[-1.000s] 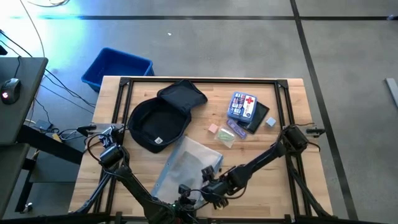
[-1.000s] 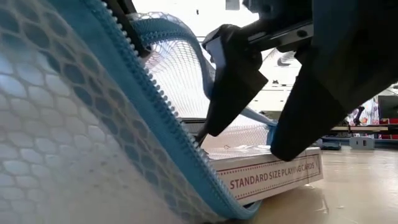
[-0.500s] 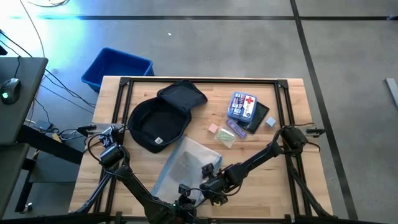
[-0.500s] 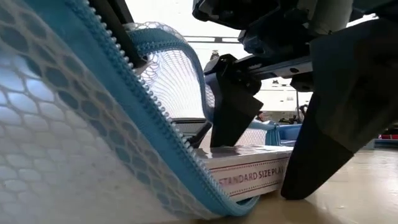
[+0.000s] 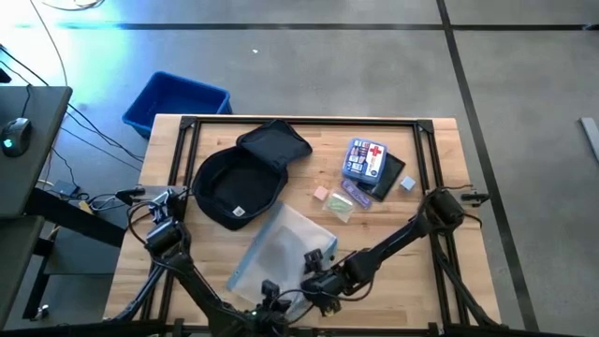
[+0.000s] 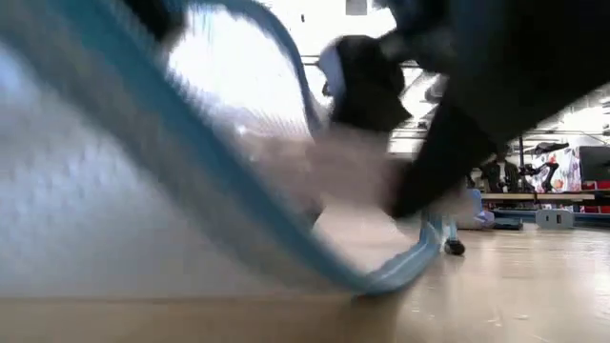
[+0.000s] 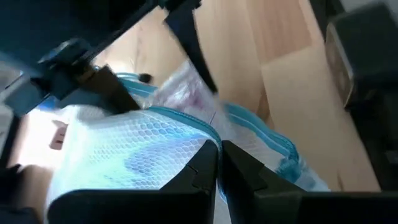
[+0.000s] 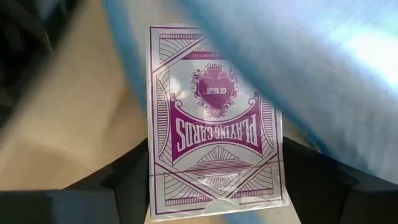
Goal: Unpack backpack
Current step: Put the playing card into the transparent zip bag, then put the green earphones into the transparent zip bag, then put the purple granola bar into the transparent zip bag, then put the pink adaptor into the transparent zip bag
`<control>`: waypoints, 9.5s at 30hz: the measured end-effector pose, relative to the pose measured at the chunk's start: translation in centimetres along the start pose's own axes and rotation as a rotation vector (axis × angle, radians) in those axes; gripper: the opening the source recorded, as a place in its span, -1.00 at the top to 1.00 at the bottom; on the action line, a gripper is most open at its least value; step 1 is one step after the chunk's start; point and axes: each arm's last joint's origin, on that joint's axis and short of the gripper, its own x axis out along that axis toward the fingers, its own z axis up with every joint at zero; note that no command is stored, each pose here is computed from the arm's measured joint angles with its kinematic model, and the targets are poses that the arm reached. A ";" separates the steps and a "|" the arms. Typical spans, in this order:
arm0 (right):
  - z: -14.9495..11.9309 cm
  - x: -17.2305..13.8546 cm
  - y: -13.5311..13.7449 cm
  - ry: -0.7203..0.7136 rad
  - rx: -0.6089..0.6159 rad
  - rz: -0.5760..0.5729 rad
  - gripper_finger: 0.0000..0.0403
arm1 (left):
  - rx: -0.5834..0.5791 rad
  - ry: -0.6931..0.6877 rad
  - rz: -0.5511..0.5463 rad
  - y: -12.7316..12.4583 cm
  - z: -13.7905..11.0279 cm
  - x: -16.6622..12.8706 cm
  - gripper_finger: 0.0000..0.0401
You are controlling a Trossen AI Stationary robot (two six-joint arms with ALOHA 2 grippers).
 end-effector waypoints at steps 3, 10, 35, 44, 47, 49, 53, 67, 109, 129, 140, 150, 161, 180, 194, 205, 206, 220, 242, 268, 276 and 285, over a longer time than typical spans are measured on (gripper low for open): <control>0.7 0.3 -0.5 -0.076 0.064 -0.014 -0.37 | 0.021 -0.030 0.020 -0.1 0.3 -0.7 1.00; 2.2 1.1 -3.3 -0.235 0.265 -0.123 -0.37 | -0.013 -0.053 0.021 0.4 1.1 -0.7 1.00; 1.8 -4.0 -0.2 -0.127 0.029 -0.167 -0.76 | 0.054 0.006 -0.059 -0.2 0.4 -1.2 1.00; -2.0 -5.0 1.4 0.123 -0.074 -0.400 -0.74 | 0.042 0.061 -0.111 -0.2 0.0 -1.2 1.00; -3.3 -5.5 -0.5 0.253 0.022 -0.525 -0.71 | 0.033 0.056 -0.094 -0.1 0.1 -1.1 1.00; -4.7 -5.2 -2.3 0.331 0.076 -0.600 -0.68 | 0.021 0.057 -0.092 0.0 0.1 -1.0 1.00; -7.9 -4.3 -6.2 0.418 0.190 -0.624 -0.61 | -0.025 0.059 -0.087 0.1 0.2 -0.9 1.00; -16.6 -3.1 -13.0 0.151 0.733 -0.451 -0.49 | -0.043 0.058 -0.086 0.1 0.2 -0.8 1.00; 3.5 0.4 -2.6 -0.240 0.062 -0.037 0.64 | 0.126 -0.180 -0.066 -1.3 2.3 -1.7 1.00; 0.4 -4.6 1.0 0.093 -0.122 -0.135 -0.19 | 0.110 -0.152 -0.131 -1.4 2.1 -1.8 1.00; -7.3 -8.7 -2.5 0.505 0.031 -0.818 -0.19 | 0.053 -0.103 -0.118 -1.1 1.6 -1.3 1.00; -16.7 -10.6 -10.2 0.261 0.604 -0.705 -0.19 | 0.044 -0.093 -0.121 -0.8 1.7 -0.9 1.00; -21.7 -9.4 -12.1 0.136 0.812 -0.560 -0.18 | -0.006 -0.076 -0.135 -0.5 1.9 -0.3 1.00; -19.0 -9.0 -9.4 0.160 0.698 -0.402 0.96 | 0.003 -0.077 -0.105 -0.4 1.8 -0.3 1.00; -9.6 -9.3 -1.0 -0.008 0.408 0.083 1.00 | 0.002 -0.117 0.025 0.0 1.8 -0.3 1.00; 0.1 -2.5 -3.0 -0.134 0.178 -0.212 0.93 | -0.002 -0.124 0.041 0.1 1.9 -0.3 1.00; 0.7 -2.1 -3.1 -0.137 0.170 -0.214 0.90 | -0.004 -0.123 0.036 0.1 1.9 -0.3 1.00; 0.8 -1.8 -3.1 -0.037 0.090 -0.252 -0.06 | -0.021 -0.104 -0.011 -0.1 1.8 -0.3 1.00; -0.1 2.5 -4.3 -0.022 0.153 -0.190 0.68 | -0.021 -0.062 -0.050 -0.2 1.4 -0.3 1.00; -5.0 -8.2 -19.4 0.552 0.218 -0.253 0.73 | -0.073 -0.028 -0.039 0.1 0.9 -0.2 1.00; -5.7 -6.9 -21.7 0.465 0.029 0.122 0.73 | -0.066 -0.027 -0.038 0.1 0.9 -0.1 1.00; -4.2 -6.3 -21.6 0.412 -0.296 -0.085 0.52 | -0.048 -0.017 -0.059 0.0 0.9 -0.1 1.00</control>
